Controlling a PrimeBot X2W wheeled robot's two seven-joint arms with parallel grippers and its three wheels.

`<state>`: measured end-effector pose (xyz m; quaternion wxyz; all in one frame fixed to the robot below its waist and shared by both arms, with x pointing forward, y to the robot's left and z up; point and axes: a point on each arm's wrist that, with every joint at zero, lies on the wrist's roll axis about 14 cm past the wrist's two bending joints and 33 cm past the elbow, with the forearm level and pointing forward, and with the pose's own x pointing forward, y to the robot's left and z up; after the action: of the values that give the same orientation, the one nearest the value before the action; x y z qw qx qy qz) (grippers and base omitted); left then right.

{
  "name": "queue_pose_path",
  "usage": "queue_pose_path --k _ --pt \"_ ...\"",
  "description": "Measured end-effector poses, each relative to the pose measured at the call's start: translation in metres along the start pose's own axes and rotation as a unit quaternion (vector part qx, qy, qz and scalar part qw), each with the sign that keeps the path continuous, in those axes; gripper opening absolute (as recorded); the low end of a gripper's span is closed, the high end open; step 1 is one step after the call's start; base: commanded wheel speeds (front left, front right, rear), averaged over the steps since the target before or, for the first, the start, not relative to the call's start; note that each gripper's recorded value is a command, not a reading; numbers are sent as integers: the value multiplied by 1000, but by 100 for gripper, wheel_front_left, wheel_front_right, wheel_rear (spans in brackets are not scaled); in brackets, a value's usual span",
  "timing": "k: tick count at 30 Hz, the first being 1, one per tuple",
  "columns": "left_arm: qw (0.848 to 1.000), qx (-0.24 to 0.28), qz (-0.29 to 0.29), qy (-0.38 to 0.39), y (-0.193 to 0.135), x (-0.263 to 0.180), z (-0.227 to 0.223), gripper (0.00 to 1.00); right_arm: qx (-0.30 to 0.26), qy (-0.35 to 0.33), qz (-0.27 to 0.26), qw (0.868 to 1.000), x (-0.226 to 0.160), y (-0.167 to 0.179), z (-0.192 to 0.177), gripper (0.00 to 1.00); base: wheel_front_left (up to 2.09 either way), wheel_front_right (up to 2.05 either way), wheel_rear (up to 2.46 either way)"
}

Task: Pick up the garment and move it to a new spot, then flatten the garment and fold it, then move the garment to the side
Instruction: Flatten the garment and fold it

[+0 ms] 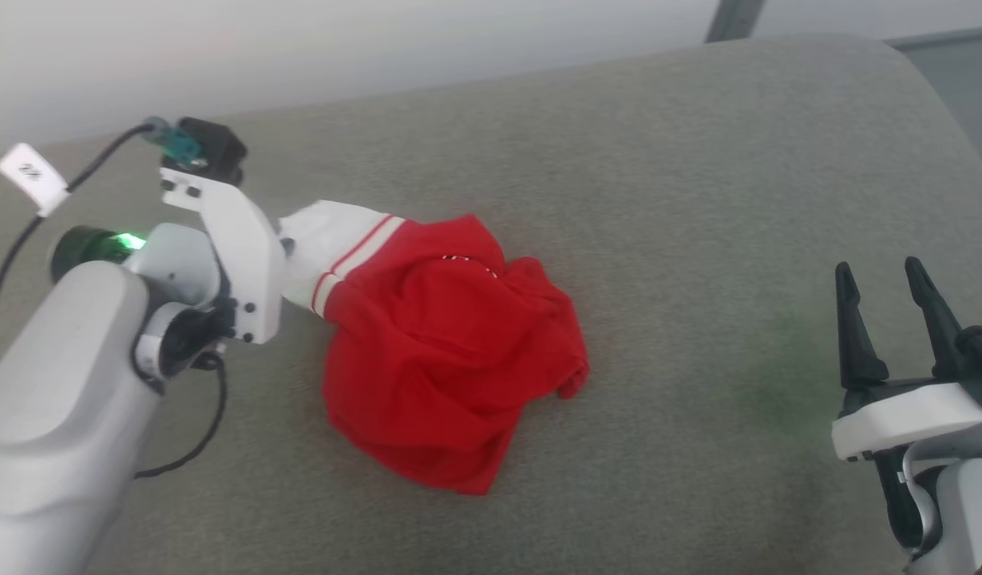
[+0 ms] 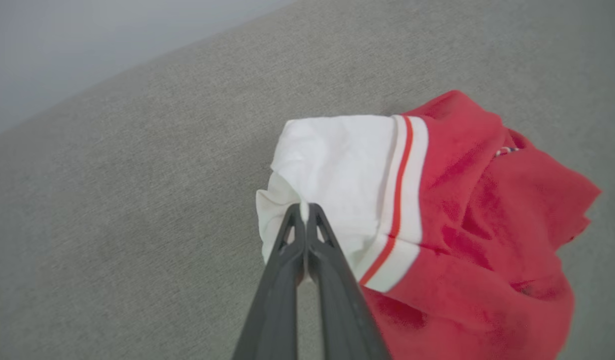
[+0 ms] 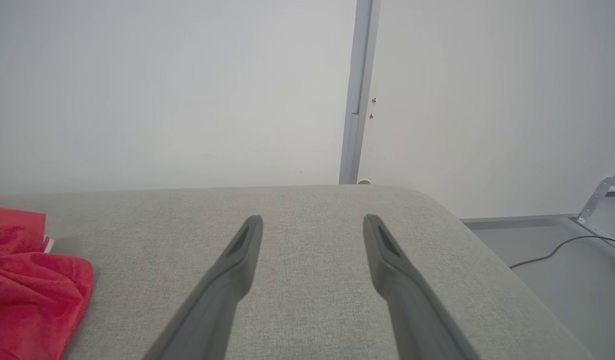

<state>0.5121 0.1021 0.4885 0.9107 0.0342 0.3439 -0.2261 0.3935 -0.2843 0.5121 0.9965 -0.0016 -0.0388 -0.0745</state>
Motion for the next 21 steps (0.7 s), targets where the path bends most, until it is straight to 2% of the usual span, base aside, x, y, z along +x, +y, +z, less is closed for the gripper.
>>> queue_pose_path --k 3,8,14,21 --pt "999 -9 31 -1 20 -16 -6 0 2 -1 11 1000 4 8 -1 100 0 0 0" --pt "995 -42 91 25 56 -43 -41 0 4 -3 30 1000 12 23 -2 100 0 0 0" --pt "980 -91 157 80 89 -72 -101 0 8 -3 46 999 18 35 -3 100 0 0 0" --pt "970 -138 154 124 83 -71 -151 0 9 2 53 999 20 40 -8 100 0 0 0"
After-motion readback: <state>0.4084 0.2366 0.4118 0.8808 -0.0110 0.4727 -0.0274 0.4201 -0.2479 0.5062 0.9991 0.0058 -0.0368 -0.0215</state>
